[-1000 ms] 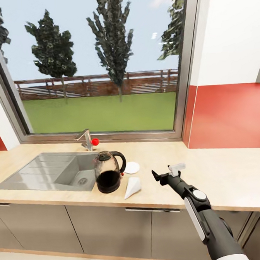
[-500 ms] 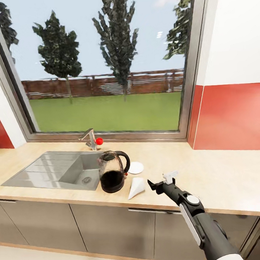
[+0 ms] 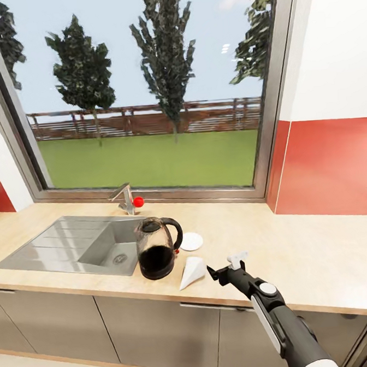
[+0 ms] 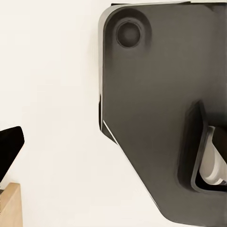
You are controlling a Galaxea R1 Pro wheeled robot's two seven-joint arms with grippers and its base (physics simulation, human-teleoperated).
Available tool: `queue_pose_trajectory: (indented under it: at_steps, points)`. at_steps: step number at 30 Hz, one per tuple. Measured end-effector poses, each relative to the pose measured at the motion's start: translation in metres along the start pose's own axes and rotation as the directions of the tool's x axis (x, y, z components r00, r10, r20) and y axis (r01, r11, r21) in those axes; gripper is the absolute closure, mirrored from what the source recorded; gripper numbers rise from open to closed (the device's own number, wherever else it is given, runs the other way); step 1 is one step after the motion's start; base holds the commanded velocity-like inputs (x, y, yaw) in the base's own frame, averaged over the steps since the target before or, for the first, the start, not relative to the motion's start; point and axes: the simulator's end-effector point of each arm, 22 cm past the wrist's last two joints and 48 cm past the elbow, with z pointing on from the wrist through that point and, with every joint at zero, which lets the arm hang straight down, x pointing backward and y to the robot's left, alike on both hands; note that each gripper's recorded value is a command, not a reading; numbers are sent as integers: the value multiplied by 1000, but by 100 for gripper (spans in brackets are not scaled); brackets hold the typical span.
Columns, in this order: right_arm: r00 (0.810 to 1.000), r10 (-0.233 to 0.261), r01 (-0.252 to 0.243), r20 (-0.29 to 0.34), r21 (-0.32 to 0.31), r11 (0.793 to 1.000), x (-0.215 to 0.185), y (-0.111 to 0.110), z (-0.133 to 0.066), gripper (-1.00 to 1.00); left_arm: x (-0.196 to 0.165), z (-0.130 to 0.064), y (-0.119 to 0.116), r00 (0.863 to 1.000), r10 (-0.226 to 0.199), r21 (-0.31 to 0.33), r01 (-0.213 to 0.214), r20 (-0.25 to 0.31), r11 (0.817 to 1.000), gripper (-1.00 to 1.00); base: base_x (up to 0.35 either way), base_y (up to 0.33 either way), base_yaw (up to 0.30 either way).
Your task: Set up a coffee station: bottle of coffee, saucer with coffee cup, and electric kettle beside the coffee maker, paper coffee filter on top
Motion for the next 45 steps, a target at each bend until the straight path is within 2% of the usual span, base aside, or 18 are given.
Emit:
queue_pose_trajectory:
  at_steps: [17, 22, 26, 33, 34, 37, 45]
  points:
    - [1000, 3, -3, -10, -5, 1000, 5, 2, 1, -100, 0, 0, 0, 1000, -1, 0, 1, 0, 1000, -100, 40, 4, 0]
    - [1000, -18, 17, -18, -29, 999, 7, 14, 3, -100, 0, 0, 0, 1000, -1, 0, 1, 0, 1000, -100, 165, 49, 0]
    - [999, -22, 20, -49, -45, 999, 22, 22, 5, -100, 1, 0, 0, 1000, -1, 0, 1, -2, 1000, -100, 39, 5, 0]
    - [998, -22, 19, -53, -46, 999, 24, 23, 6, -100, 1, 0, -1, 1000, -1, 1, 1, -3, 1000, -100, 36, 0, 0]
    - [997, -16, 12, -76, -47, 999, 35, 23, 6, -100, 1, 0, -1, 1000, -1, 1, 1, -3, 1000, -100, 1, 0, 0]
    - [996, -11, 7, -92, -48, 999, 43, 23, 7, -100, 1, 0, 0, 1000, -1, 0, 1, -3, 1000, -100, 0, 0, 0]
    - [995, -10, 5, -100, -50, 999, 46, 24, 7, -100, 1, 0, -1, 1000, -2, 1, 2, -3, 1000, -100, 59, 0, 0]
